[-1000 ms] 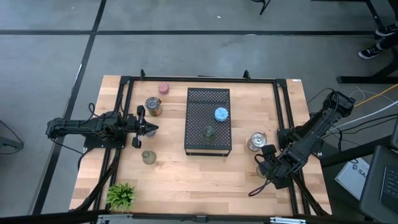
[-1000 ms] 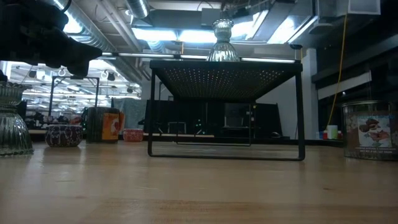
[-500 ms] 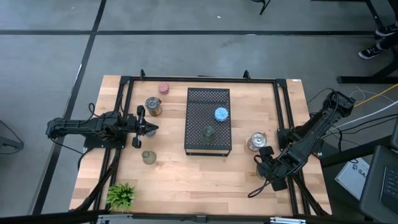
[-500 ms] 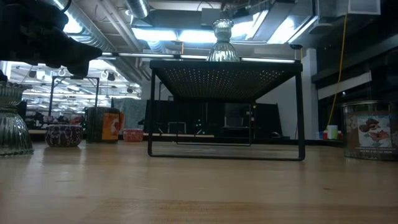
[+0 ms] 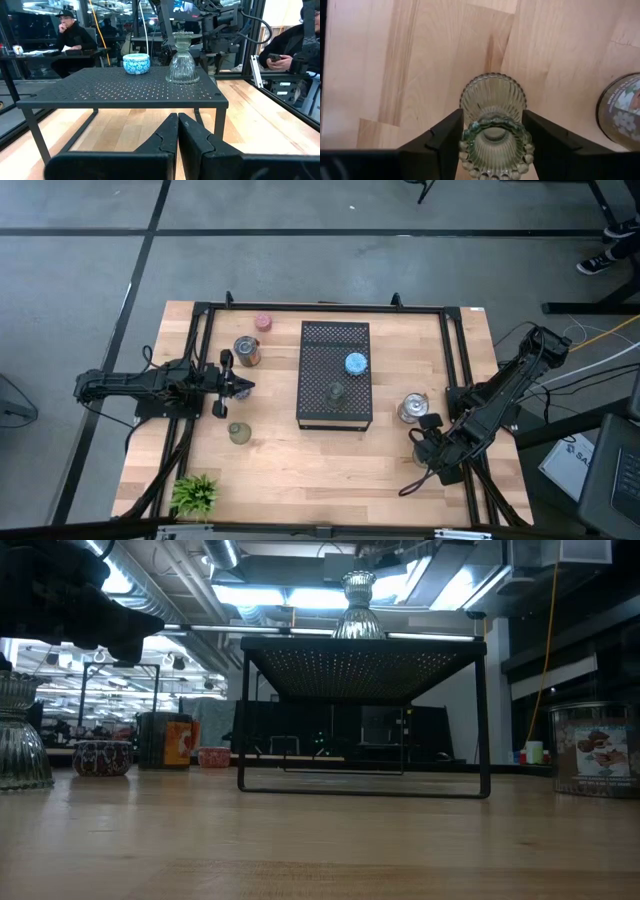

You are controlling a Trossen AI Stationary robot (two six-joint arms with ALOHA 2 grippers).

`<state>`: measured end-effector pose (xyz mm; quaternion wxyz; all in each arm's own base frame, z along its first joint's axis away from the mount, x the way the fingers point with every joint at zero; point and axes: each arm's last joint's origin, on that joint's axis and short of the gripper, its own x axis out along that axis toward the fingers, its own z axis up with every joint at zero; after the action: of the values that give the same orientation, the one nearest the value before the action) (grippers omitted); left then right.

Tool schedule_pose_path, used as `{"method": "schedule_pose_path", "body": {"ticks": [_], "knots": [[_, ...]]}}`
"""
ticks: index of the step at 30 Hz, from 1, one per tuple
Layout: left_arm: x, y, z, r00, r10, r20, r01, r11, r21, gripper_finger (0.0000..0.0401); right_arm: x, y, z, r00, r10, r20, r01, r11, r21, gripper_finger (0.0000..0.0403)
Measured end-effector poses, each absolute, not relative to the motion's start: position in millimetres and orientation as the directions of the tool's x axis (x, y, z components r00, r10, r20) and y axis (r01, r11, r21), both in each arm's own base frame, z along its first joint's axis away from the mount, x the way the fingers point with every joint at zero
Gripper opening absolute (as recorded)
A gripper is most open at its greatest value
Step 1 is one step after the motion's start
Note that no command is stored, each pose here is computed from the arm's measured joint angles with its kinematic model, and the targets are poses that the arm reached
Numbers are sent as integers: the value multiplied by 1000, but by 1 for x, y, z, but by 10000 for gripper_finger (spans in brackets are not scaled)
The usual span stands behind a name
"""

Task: Pick & Place candle stick holders
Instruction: Put the bottom right glass candle holder on the shelf aligned with the other glass candle holder

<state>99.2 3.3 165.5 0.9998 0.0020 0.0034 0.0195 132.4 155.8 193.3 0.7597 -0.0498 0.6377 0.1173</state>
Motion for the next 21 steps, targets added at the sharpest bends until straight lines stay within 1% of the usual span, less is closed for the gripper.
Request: {"method": "schedule_pose_path", "body": {"ticks": [14,21], "knots": [[99,3,166,999,39,-6,-39,999,4,6,132,155,193,156,110,-982,-225,972,73,203],[99,3,165,999,39,-7,-39,999,4,6,132,155,193,158,111,-981,-225,972,74,184]]}}
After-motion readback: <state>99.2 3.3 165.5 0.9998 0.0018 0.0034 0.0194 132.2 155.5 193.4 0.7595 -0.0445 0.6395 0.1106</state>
